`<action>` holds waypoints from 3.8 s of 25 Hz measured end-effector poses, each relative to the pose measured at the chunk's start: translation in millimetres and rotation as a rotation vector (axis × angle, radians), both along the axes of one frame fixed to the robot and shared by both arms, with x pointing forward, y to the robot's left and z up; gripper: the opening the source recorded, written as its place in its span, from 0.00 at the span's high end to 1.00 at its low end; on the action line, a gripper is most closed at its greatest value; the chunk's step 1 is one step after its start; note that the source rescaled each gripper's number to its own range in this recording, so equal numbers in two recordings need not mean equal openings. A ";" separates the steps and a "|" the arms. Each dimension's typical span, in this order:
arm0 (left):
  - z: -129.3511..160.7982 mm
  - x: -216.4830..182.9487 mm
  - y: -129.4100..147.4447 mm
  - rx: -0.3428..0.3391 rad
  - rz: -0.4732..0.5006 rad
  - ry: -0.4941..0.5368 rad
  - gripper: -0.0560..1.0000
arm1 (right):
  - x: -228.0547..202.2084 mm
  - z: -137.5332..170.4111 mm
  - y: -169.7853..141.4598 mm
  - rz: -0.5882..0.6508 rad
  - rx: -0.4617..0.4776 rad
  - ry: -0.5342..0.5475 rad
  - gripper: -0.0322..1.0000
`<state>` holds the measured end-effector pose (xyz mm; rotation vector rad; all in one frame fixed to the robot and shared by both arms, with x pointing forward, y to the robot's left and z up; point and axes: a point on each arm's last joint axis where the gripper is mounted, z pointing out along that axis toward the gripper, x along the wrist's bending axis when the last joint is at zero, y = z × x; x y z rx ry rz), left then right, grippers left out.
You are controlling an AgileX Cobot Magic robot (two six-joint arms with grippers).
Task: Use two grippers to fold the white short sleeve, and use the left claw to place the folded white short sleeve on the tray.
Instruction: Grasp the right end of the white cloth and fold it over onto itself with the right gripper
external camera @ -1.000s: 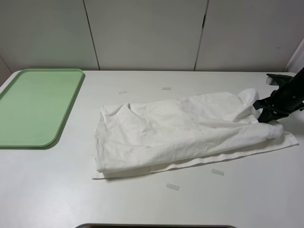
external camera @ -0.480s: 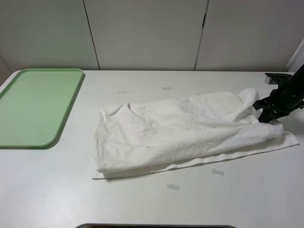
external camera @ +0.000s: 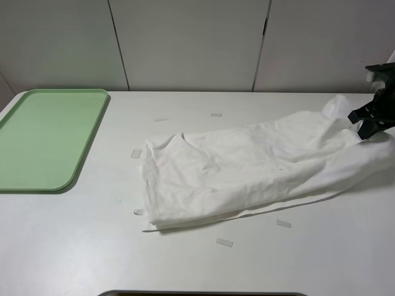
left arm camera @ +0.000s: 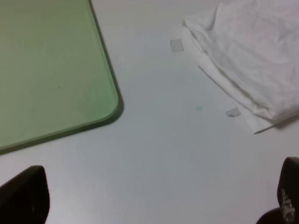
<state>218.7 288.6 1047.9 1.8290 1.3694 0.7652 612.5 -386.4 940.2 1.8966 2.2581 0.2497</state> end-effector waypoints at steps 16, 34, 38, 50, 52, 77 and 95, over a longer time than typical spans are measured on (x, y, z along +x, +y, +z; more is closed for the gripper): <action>-0.1 0.0 0.0 0.000 0.000 0.001 0.02 | 3.3 85.5 -7.3 -0.014 -0.104 -0.079 0.96; -0.1 0.0 0.0 0.000 0.000 0.001 0.02 | -5.1 55.9 71.2 0.065 -0.253 0.012 0.96; -0.1 0.0 0.0 0.000 0.000 0.001 0.02 | -11.6 39.4 92.9 0.088 -0.262 0.006 0.96; -0.1 0.0 0.0 0.000 0.000 0.001 0.02 | -36.9 6.2 146.9 0.062 -0.270 -0.010 0.96; -0.1 0.0 0.0 0.000 0.000 0.001 0.02 | -38.7 4.7 150.4 0.049 -0.260 -0.009 0.89; 0.0 0.0 0.0 0.000 0.000 0.000 0.02 | -10.4 89.1 133.0 -0.031 -0.324 -0.239 0.00; 0.0 0.0 0.0 0.000 0.000 0.000 0.02 | 13.7 -2.9 101.5 -0.113 -0.168 0.017 0.00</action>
